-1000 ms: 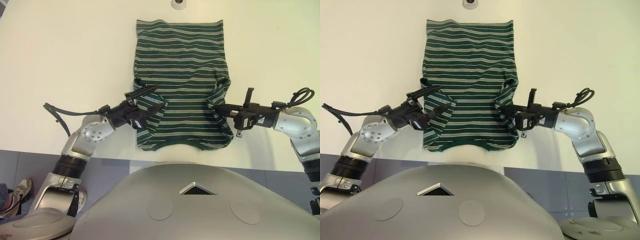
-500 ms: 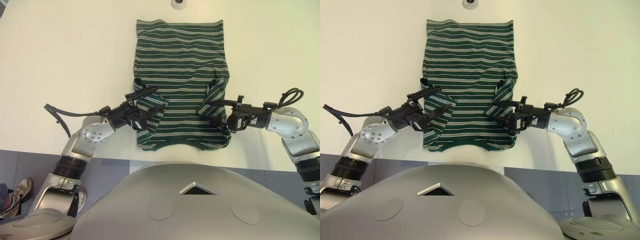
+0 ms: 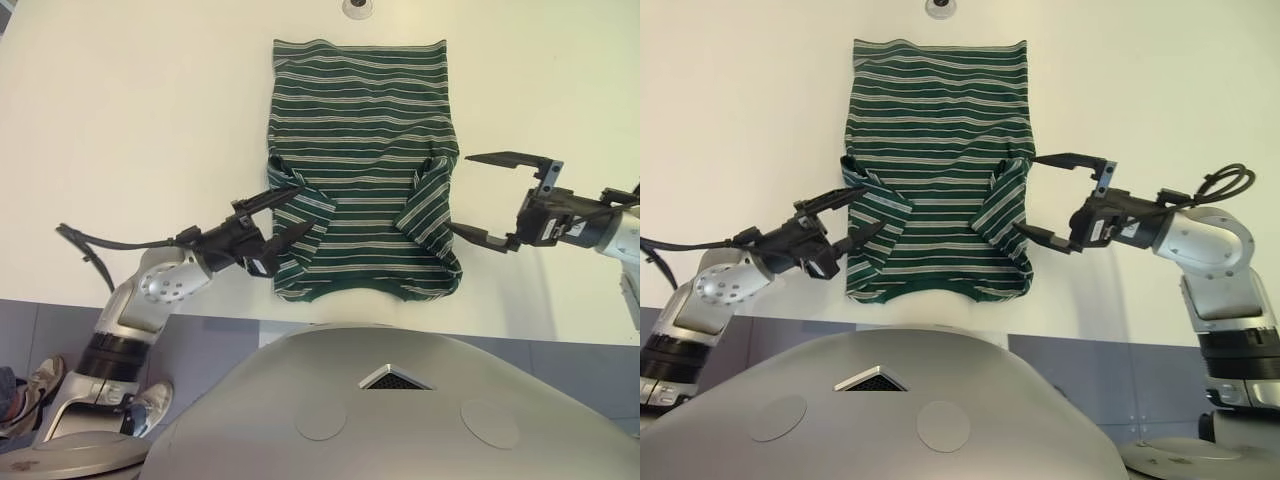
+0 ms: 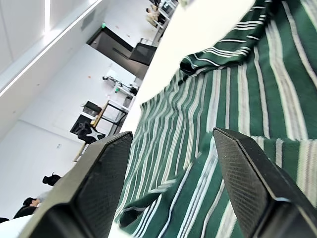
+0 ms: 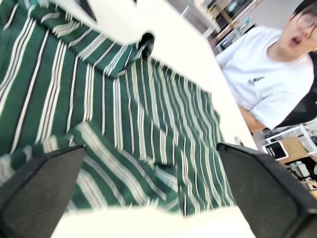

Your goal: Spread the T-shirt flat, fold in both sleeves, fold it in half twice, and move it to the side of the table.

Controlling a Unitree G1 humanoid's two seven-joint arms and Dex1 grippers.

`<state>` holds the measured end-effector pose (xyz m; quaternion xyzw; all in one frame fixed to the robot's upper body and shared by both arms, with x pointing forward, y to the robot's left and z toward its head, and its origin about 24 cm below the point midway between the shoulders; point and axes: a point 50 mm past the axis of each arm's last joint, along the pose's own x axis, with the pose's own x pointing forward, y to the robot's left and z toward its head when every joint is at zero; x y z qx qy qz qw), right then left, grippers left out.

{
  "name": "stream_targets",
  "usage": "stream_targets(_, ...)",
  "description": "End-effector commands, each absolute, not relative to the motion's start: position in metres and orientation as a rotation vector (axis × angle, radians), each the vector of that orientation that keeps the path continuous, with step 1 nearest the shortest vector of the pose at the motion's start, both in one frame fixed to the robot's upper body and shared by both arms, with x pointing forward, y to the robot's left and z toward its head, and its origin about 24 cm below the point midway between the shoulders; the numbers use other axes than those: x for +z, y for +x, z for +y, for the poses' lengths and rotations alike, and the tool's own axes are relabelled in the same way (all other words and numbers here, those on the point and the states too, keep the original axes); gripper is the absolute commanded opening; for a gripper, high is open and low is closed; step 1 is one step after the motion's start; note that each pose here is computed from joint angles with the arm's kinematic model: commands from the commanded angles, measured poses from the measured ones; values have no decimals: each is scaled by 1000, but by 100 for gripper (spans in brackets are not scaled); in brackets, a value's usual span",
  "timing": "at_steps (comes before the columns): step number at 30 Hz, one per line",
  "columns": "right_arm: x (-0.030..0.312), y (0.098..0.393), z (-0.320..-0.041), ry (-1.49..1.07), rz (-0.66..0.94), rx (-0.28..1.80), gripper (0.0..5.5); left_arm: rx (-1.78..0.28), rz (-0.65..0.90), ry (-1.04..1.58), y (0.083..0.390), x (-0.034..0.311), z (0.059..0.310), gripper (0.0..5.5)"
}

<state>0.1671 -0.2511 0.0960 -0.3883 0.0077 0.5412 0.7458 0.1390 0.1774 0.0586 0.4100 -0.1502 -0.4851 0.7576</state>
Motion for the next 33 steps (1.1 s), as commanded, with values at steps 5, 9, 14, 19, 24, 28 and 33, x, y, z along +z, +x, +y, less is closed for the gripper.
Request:
stream_targets(5, 96, 142, -279, -924, 189, 1247, 487, -1303, -116, 1017, 101, 61, 208, 300)
stream_targets(9, 85, 126, -277, -893, 259, 1350, 487, -1394, -69, 1001, 87, 55, 208, 300)
stream_targets(14, 68, 113, -267, -838, 299, 1458, 487, -1442, 0, 1022, 83, 46, 212, 300)
stream_targets(19, 61, 112, -257, -812, 293, 1495, 487, -1435, 12, 1031, 85, 39, 211, 300)
stream_targets(24, 54, 116, -252, -814, 275, 1490, 467, -1414, 46, 1081, 90, 32, 217, 300)
stream_targets(28, 51, 119, -251, -820, 271, 1476, 399, -1413, 31, 1072, 90, 31, 215, 300)
stream_targets(33, 51, 123, -249, -833, 256, 1463, 304, -1415, 10, 1064, 92, 31, 212, 300)
